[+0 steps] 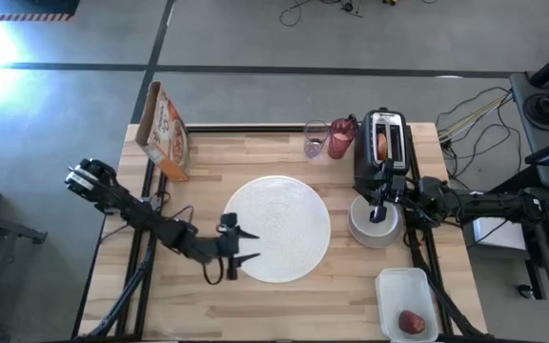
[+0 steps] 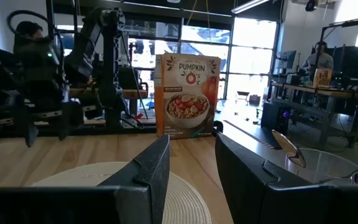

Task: Arrange a breakfast setting
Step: Put the white bowl on the left of the white table mat

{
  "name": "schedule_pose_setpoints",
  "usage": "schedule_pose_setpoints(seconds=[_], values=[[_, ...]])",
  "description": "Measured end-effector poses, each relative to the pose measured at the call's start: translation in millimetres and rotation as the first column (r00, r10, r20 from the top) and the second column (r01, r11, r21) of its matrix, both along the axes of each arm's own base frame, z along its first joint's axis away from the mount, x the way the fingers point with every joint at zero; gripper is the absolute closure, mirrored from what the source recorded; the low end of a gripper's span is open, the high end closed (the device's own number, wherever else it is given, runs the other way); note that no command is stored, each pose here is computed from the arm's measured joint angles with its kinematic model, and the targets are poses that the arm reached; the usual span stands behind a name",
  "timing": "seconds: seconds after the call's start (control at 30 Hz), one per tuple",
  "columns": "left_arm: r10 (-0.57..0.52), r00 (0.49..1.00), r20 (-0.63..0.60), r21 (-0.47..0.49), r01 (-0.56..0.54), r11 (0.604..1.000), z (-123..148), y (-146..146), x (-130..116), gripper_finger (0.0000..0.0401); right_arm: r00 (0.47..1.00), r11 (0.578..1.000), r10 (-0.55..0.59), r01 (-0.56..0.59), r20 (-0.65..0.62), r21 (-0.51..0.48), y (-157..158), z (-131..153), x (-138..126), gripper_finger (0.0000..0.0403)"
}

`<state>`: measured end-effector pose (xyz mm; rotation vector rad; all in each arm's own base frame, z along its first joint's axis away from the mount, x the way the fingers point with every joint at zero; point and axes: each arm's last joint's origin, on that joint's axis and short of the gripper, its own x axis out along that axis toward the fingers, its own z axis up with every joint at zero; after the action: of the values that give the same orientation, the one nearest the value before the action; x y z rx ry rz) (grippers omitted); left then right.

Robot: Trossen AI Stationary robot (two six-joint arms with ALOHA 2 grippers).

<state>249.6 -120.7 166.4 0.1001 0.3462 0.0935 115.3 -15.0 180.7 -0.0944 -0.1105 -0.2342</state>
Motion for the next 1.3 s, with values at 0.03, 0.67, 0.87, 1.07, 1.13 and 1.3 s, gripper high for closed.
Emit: schedule_pose_setpoints(seconds=[0.03, 0.67, 0.87, 1.07, 1.13, 1.3], values=[[-0.001, 0.999, 0.038, 0.009, 0.0, 1.0, -2, 3, -3, 0.0193, 1.0, 1.0, 0.0, 0.0, -0.001, 0.0, 0, 0, 0, 0.0284], [0.058, 0.991, 0.124, 0.03, -0.062, 0.998, -18, 31, -15, 0.0193, 1.0, 1.0, 0.001, -0.001, 0.0, 0.0, 0, 0, 0, 0.0284], [0.1, 0.983, 0.152, -0.04, -0.095, 0.995, -16, 36, -13, 0.0193, 1.0, 1.0, 0.0, 0.0, 0.0, 0.0, 0, 0, 0, 0.0284], [0.139, 0.974, 0.18, -0.168, -0.109, 0.98, -12, 34, -11, 0.0193, 1.0, 1.0, 0.0, 0.0, 0.0, 0.0, 0, 0, 0, 0.0284], [0.121, 0.977, 0.177, -0.136, -0.097, 0.986, -13, 35, -11, 0.0193, 1.0, 1.0, 0.0, 0.0, -0.001, 0.0, 0, 0, 0, 0.0284], [0.115, 0.966, 0.231, -0.11, -0.091, 0.99, -14, 43, -23, 0.0193, 1.0, 1.0, 0.0, 0.0, 0.0, 0.0, 0, 0, 0, 0.0284]])
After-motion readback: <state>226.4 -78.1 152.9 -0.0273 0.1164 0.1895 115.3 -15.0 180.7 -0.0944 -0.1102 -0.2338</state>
